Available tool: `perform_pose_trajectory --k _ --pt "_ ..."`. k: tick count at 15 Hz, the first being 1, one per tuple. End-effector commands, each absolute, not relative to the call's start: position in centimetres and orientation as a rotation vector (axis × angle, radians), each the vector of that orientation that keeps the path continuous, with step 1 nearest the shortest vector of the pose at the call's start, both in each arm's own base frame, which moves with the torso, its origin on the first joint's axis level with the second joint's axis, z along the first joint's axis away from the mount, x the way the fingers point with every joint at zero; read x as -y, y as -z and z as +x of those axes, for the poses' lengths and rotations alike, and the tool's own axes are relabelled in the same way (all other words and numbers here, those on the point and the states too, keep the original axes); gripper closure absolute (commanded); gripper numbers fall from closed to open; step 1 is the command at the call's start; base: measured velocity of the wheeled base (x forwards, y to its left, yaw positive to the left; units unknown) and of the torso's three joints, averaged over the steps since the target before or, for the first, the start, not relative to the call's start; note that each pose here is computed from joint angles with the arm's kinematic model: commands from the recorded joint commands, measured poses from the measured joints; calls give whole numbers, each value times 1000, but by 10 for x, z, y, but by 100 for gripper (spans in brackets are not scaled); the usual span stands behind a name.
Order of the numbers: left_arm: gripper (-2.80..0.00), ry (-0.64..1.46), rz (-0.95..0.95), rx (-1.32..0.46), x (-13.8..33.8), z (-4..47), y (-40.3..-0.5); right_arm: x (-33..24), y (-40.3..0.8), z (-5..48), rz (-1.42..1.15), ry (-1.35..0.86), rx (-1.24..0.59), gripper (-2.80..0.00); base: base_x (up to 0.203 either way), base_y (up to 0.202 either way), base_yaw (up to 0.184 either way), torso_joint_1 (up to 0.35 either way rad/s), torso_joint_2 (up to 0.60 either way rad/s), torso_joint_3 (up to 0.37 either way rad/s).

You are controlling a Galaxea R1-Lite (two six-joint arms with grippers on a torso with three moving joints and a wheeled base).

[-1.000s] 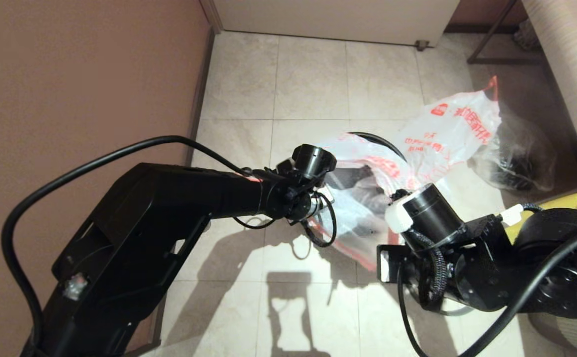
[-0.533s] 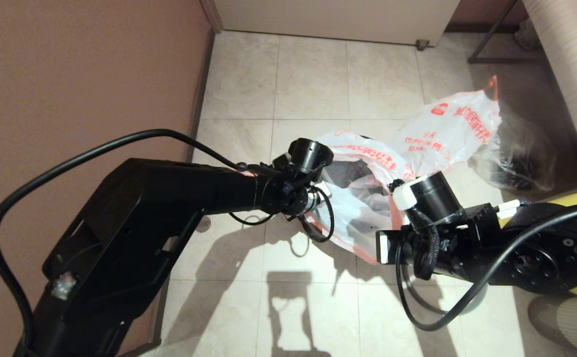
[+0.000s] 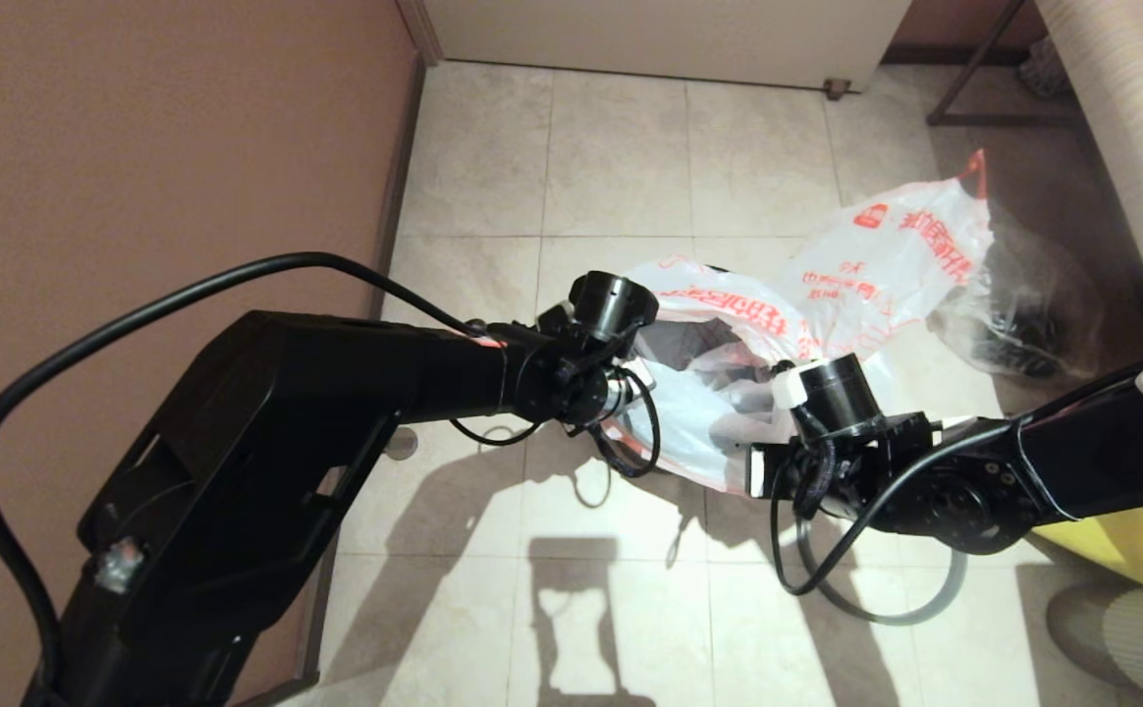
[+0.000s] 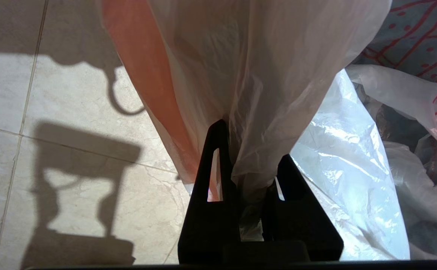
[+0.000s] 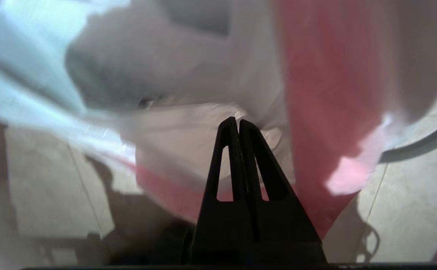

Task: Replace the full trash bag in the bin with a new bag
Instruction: Put the new garbage bag on the trash can

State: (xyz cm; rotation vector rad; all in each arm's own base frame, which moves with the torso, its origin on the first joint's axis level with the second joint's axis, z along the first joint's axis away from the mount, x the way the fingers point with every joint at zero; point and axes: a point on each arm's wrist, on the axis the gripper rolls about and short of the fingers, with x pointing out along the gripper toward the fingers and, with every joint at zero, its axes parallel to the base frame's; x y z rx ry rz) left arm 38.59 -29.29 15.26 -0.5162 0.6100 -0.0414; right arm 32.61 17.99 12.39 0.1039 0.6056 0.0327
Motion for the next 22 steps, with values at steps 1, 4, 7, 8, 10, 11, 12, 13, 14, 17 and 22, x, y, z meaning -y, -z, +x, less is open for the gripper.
perform_pose_trajectory --k 1,4,7,8,10,11,12,13,14,17,22 --pt "0 34 -514 -618 294 386 -148 -169 -117 339 111 2 -586 0 0 0 0 0 0 0" --pt "0 31 -509 -625 294 386 -144 -146 -114 355 79 53 -570 0 0 0 0 0 0 0" --pt "0 29 -500 -636 294 384 -141 -135 -118 377 96 96 -531 0 0 0 0 0 0 0" --pt "0 31 -500 -636 295 383 -141 -134 -119 384 96 102 -520 0 0 0 0 0 0 0" --pt "0 35 -496 -641 296 380 -142 -135 -120 393 97 102 -502 0 0 0 0 0 0 0" --pt "0 40 -490 -649 297 377 -141 -135 -123 399 103 109 -484 0 0 0 0 0 0 0" --pt "0 50 -487 -658 299 374 -140 -134 -128 406 113 123 -457 0 0 0 0 0 0 0" --pt "0 60 -483 -670 301 372 -138 -133 -134 411 122 135 -431 0 0 0 0 0 0 0" --pt "0 62 -478 -677 302 370 -136 -130 -139 415 130 149 -407 0 0 0 0 0 0 0" --pt "0 69 -465 -690 307 366 -132 -122 -168 417 166 168 -328 0 0 0 0 0 0 0" --pt "0 82 -443 -716 314 359 -123 -121 -182 415 182 163 -296 0 0 0 0 0 0 0"
